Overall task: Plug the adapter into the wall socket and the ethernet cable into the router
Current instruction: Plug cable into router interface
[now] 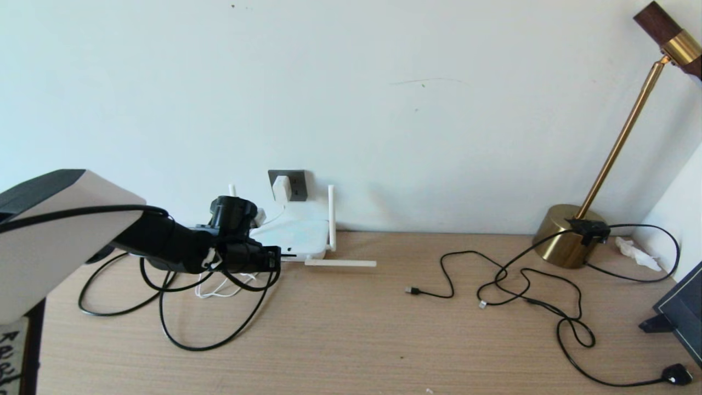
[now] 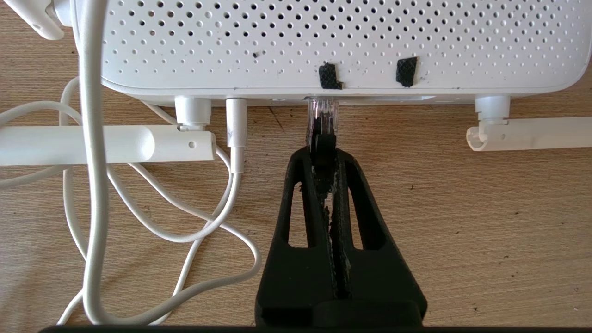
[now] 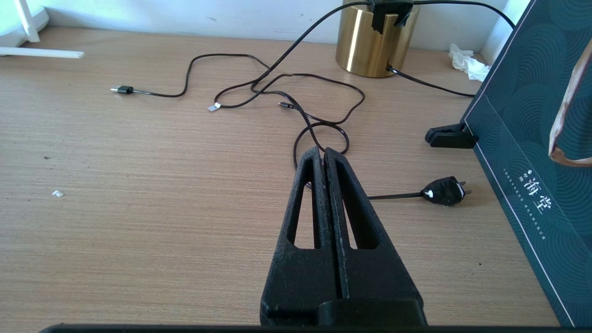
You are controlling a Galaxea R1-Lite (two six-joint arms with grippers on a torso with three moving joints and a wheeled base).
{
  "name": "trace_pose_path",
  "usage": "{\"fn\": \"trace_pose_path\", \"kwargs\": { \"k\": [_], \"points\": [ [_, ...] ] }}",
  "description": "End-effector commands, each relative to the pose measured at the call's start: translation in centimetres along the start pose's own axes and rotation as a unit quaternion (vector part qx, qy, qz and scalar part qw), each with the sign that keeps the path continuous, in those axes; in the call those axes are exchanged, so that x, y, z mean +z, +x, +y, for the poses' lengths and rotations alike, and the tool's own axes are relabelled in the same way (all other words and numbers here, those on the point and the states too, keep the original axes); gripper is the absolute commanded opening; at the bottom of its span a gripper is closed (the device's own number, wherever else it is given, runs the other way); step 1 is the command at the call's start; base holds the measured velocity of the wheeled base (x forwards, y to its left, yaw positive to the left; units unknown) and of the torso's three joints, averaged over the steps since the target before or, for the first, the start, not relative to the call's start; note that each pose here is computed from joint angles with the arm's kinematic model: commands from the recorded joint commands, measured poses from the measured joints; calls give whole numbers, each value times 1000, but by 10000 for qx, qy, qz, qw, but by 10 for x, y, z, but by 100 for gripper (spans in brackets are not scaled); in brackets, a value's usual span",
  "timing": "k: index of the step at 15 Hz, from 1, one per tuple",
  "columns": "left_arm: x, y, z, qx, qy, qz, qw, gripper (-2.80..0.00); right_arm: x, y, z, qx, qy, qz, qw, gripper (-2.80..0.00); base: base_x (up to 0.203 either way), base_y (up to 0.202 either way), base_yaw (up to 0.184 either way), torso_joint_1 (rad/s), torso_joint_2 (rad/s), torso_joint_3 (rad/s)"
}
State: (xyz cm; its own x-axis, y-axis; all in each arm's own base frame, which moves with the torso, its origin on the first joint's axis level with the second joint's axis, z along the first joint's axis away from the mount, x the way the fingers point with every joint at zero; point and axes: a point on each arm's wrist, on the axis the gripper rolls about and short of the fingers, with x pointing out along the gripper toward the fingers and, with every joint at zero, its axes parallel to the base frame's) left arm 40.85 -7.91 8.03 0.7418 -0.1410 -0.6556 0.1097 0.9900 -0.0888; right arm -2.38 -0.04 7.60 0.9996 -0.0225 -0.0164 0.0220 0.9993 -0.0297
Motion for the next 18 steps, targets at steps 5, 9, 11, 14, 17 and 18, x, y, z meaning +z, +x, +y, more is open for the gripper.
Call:
{"fn": "trace_pose_path", "kwargs": {
  "k": [5,9,11,14,17,18],
  "points": [
    [3,1,-2,-21,7,-75,10000,-280,0,0,0,-1,0,10,10000,-280,0,0,0,0,0,0],
    [3,1,-2,-26,3,-75,10000,-280,0,0,0,-2,-7,10,10000,-280,0,0,0,0,0,0],
    [3,1,-2,-26,3,-75,10000,-280,0,0,0,-2,-7,10,10000,-280,0,0,0,0,0,0],
    [3,0,-2,-26,3,-75,10000,-280,0,0,0,-1,-7,10,10000,-280,0,0,0,0,0,0],
    [2,-1,-3,-39,8,-73,10000,-280,0,0,0,3,0,10,10000,-280,0,0,0,0,0,0],
    [1,-1,-3,-32,8,-47,10000,-280,0,0,0,-2,-6,9,10000,-280,0,0,0,0,0,0]
  ]
}}
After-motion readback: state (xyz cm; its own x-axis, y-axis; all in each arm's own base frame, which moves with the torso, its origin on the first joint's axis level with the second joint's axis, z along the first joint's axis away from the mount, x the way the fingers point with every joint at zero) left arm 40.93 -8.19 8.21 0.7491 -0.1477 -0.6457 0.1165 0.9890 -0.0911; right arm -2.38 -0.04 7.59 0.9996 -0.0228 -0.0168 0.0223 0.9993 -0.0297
